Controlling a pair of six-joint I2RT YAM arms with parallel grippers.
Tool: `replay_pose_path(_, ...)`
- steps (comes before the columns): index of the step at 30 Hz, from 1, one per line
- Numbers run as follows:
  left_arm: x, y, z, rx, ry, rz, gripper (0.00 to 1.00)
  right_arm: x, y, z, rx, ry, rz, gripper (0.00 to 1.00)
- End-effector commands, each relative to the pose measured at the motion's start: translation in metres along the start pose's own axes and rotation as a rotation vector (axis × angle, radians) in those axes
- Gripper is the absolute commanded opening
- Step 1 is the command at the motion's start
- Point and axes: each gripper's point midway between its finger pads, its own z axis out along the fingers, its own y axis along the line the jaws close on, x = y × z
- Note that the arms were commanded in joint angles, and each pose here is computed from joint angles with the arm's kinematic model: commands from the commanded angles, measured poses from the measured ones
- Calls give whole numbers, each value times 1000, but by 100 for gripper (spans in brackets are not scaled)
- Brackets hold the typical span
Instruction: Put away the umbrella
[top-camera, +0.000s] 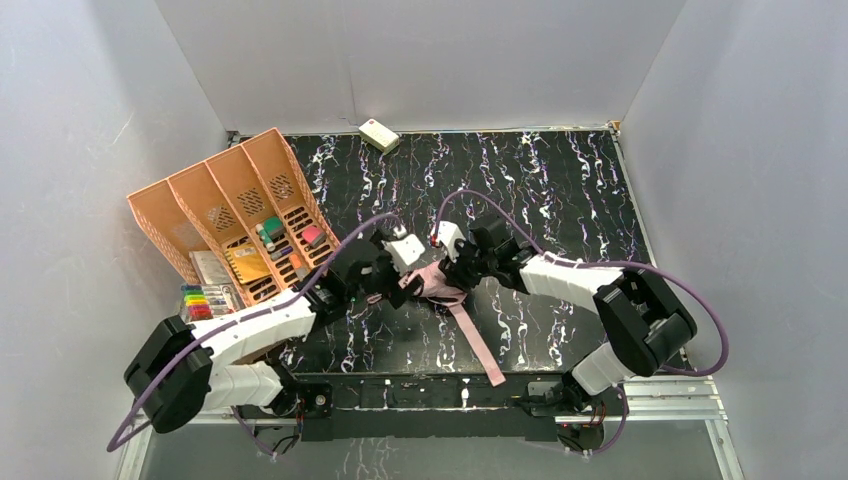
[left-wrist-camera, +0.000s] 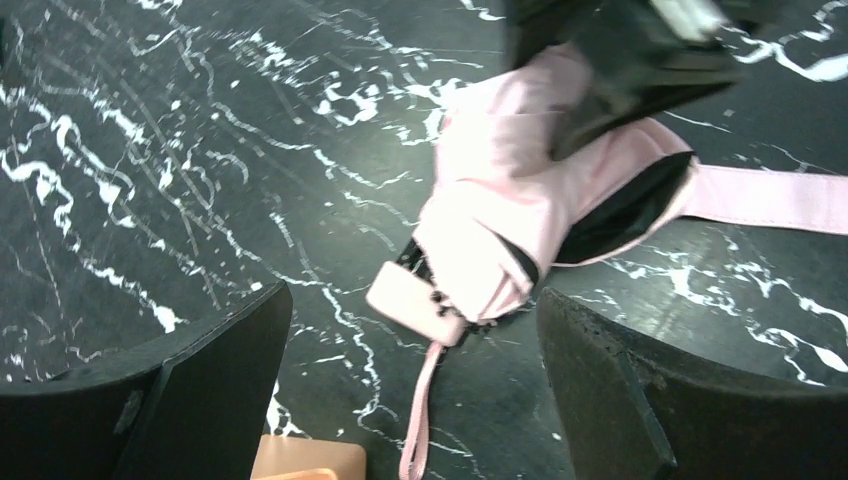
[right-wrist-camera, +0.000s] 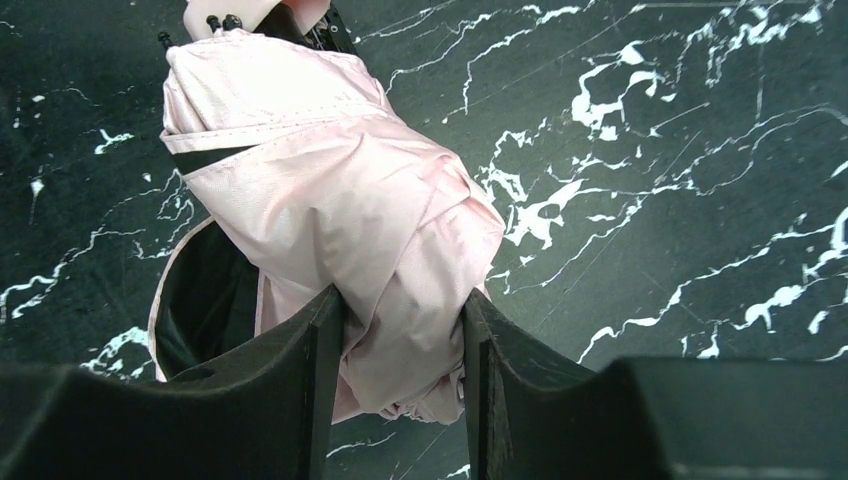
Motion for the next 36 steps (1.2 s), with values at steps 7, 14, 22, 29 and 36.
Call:
replay_pose_path(7,-18,37,12,98,-58,-131,92,88,12,2,43,233,-187,43)
replay_pose_path(14,-27,17,27,382,-46,-153,92,99,21,2,31,255,-252,47)
replay_pose_path(22,-5,-15,49,616,58,-248,96,92,19,-4,69,186,-351,45)
replay_pose_path(29,15,-31,68,721,132,-342,95,89,16,-5,99,188,-380,44)
replay_pose_path(36,54,-47,72,740,286,-393,63,79,8,-8,158,159,-366,43)
